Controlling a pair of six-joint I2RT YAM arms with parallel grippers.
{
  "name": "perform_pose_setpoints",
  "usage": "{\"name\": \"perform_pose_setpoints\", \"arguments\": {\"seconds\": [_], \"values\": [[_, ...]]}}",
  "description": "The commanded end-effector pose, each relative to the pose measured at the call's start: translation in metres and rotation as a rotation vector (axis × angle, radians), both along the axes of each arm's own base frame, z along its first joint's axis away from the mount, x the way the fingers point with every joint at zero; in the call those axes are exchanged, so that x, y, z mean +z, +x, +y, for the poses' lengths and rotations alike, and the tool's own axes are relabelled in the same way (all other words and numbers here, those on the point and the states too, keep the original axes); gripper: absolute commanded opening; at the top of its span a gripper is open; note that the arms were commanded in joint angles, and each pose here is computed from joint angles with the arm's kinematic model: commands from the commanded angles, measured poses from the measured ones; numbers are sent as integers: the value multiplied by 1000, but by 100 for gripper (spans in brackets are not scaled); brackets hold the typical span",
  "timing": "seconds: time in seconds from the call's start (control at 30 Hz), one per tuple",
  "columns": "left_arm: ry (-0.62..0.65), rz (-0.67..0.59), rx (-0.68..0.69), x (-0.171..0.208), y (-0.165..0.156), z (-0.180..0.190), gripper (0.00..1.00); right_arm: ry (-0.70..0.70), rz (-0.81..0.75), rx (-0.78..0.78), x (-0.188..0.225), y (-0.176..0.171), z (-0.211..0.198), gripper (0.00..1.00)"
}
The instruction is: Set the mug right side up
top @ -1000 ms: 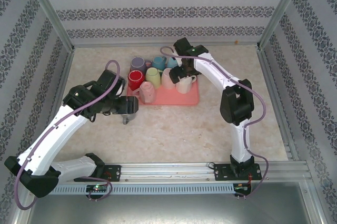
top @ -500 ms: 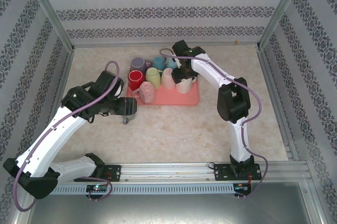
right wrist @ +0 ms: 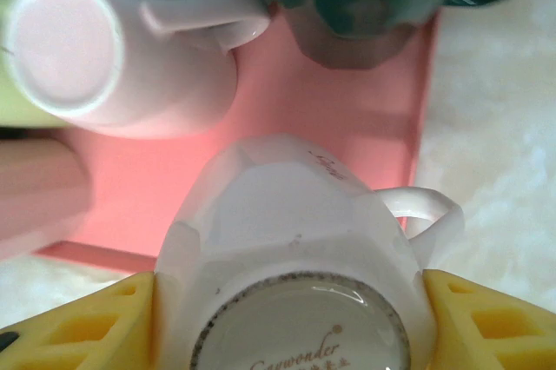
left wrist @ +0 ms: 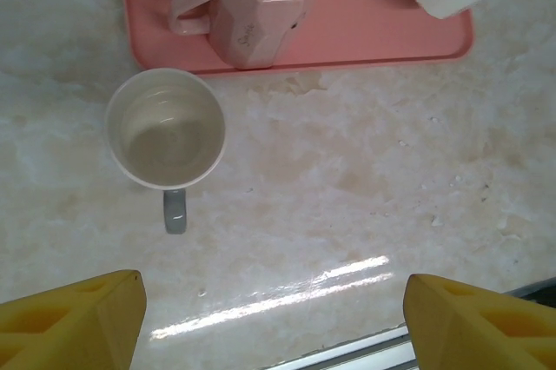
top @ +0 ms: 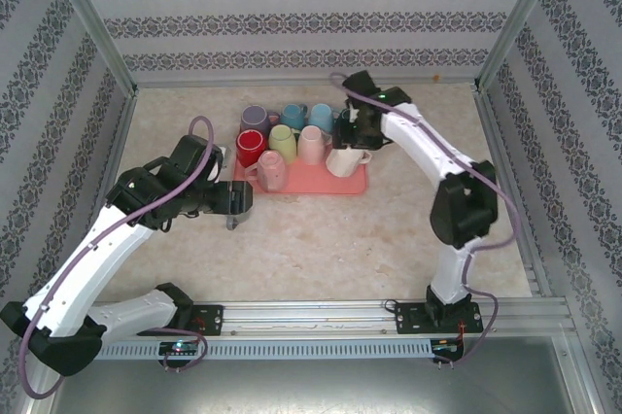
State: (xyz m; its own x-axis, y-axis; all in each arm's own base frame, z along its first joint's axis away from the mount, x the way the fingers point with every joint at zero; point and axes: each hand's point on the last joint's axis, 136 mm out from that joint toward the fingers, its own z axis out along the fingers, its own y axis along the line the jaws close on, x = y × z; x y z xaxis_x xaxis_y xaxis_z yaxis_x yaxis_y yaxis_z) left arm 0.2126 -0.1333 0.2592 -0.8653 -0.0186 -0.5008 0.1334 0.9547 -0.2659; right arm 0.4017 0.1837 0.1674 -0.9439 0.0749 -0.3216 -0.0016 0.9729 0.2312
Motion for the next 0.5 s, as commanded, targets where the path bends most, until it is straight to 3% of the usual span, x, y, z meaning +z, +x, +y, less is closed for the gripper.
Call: {"name": "perform_pose_setpoints", "arguments": {"seconds": [0.0, 0.27, 0.37, 0.47], "values": [[-121, -98, -42, 15, 15, -20, 78, 318, -4, -254, 59, -13, 1, 46], [-467, -304, -233, 47, 39, -87, 79, 883, 15, -438, 138, -38, 29, 44], [-655, -462, -271, 66, 51, -105, 79, 974, 35, -419, 159, -46, 35, 44], [-778, -526, -292, 74, 65, -118, 79, 1061, 78, -408, 177, -53, 38, 41]]}}
